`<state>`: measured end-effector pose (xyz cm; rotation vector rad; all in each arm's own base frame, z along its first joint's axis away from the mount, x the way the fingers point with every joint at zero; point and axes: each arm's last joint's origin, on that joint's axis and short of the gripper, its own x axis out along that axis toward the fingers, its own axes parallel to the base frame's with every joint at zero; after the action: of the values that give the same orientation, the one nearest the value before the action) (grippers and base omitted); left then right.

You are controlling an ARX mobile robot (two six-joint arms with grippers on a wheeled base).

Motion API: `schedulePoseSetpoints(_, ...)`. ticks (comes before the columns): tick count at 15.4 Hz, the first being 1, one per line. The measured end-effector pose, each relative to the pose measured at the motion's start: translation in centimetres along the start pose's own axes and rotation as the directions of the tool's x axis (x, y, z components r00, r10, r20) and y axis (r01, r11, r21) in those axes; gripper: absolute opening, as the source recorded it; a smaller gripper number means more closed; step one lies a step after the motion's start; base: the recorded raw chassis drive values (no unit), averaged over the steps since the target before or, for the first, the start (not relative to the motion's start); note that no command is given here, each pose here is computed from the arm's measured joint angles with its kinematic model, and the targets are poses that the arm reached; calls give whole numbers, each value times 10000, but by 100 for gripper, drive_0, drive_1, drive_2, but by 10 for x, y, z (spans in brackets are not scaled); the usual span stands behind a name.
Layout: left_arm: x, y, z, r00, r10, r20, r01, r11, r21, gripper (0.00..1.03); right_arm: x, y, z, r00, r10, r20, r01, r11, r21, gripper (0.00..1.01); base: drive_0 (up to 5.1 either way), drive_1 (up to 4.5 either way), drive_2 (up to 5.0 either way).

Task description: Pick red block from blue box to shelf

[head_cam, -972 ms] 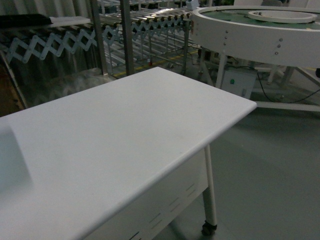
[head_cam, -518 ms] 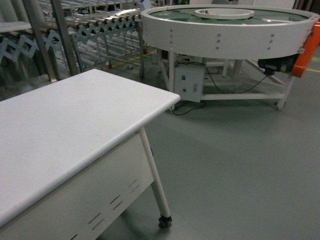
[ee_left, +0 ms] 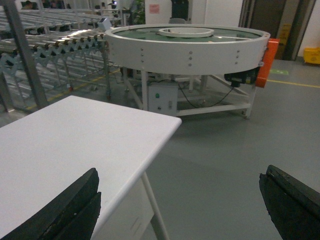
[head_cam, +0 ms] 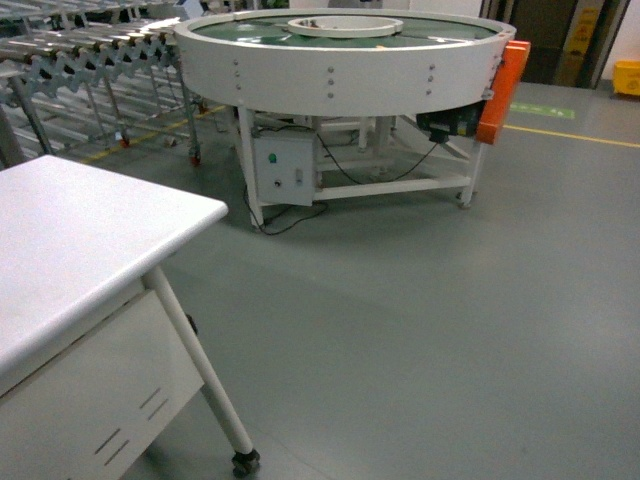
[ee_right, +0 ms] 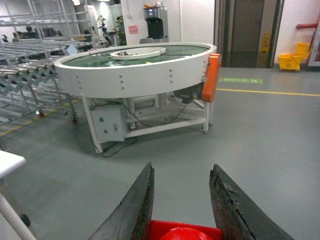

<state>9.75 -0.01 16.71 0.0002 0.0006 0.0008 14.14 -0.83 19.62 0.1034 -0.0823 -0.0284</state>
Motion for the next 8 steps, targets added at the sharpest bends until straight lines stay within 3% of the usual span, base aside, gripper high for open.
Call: schedulePoseSetpoints(8,0,0,0,10000,-8,0,8,10000,0,98,0,0,0,10000,-34,-27,34,10000,1,28,227,-77,-607)
